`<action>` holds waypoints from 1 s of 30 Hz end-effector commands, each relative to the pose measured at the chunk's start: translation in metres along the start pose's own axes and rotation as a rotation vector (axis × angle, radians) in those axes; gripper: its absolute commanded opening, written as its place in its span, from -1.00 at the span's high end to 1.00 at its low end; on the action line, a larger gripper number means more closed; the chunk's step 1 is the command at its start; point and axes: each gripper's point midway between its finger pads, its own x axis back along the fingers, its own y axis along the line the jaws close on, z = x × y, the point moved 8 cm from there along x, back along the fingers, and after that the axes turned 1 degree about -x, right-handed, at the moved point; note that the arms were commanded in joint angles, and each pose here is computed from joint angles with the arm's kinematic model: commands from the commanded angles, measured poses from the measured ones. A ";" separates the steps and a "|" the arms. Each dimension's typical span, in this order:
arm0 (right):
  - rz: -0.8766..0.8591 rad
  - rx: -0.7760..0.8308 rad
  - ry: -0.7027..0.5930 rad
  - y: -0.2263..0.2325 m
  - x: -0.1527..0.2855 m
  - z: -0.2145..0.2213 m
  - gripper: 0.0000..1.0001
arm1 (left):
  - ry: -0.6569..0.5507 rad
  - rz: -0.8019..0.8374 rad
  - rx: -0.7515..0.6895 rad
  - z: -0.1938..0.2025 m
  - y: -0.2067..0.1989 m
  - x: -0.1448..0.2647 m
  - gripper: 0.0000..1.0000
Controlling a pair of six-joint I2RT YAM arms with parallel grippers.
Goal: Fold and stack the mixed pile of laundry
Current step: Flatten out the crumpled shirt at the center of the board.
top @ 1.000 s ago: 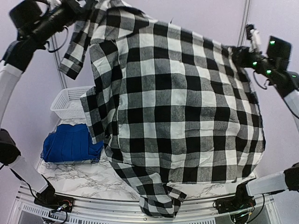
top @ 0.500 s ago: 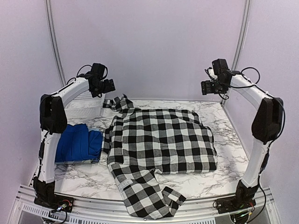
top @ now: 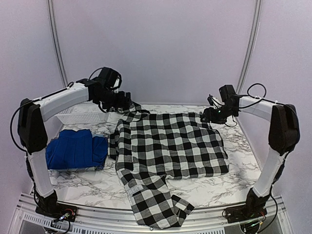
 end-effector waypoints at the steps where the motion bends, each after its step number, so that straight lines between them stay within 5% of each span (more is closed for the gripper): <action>1: -0.144 -0.008 0.014 0.011 -0.028 -0.003 -0.27 | 0.230 0.058 -0.077 0.066 -0.017 -0.039 -0.84; 8: -0.127 -0.086 0.168 -0.003 -0.069 0.051 -0.12 | 0.380 0.064 -0.088 0.114 -0.017 -0.063 -0.60; 19: -0.004 -0.256 0.271 -0.030 -0.057 0.123 -0.14 | 0.498 -0.153 -0.071 0.135 0.027 -0.121 -0.31; 24: -0.072 -0.233 0.150 -0.014 -0.029 0.084 -0.15 | 0.470 -0.179 -0.038 0.112 0.053 -0.124 -0.25; 30: -0.003 -0.080 -0.074 -0.008 -0.009 -0.008 -0.05 | 0.377 -0.114 -0.131 0.078 0.043 -0.097 -0.50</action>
